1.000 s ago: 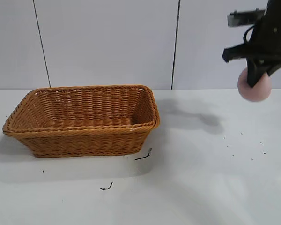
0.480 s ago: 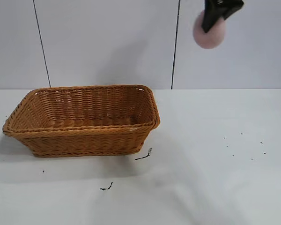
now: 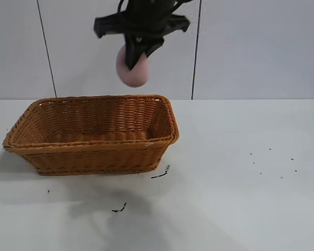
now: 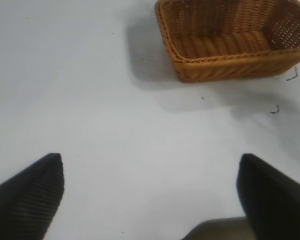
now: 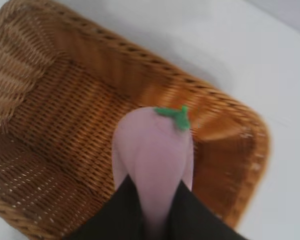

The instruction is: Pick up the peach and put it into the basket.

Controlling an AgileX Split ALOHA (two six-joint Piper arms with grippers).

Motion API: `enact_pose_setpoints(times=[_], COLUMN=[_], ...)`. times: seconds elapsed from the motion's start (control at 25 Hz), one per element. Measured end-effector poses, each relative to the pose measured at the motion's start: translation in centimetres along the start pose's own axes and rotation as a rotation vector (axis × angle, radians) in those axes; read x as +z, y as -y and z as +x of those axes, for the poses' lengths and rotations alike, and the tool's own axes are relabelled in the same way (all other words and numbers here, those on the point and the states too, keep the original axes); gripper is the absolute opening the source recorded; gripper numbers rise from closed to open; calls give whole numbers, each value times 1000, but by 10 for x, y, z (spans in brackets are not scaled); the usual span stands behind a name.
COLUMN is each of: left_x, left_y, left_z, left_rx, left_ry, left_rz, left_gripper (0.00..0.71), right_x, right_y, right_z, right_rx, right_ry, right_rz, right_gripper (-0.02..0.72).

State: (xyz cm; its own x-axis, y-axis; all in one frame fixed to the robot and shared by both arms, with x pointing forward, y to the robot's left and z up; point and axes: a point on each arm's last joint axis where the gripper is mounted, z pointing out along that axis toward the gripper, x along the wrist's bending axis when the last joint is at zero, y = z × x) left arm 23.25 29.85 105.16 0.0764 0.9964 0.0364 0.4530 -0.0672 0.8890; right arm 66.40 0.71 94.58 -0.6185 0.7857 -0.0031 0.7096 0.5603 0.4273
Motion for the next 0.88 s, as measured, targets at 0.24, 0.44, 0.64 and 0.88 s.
enact_pose_setpoints(times=[0.24,0.44,0.64,0.88], left_x=[0,0,0,0], left_y=[0,0,0,0], left_z=[0,0,0,0], left_rx=[0,0,0,0], left_ry=[0,0,0,0], left_rz=[0,0,0,0], left_gripper=[692,692,692,692], right_x=[6,-19,-60,-81], right_y=[0,-16,-35,-29], right_z=[0,-1,-11,-82], right_rx=[0,-4,28,145], right_ry=[1,3,28,122], right_rz=[2,-24,-84,-89], right_gripper=[610,687,689,689])
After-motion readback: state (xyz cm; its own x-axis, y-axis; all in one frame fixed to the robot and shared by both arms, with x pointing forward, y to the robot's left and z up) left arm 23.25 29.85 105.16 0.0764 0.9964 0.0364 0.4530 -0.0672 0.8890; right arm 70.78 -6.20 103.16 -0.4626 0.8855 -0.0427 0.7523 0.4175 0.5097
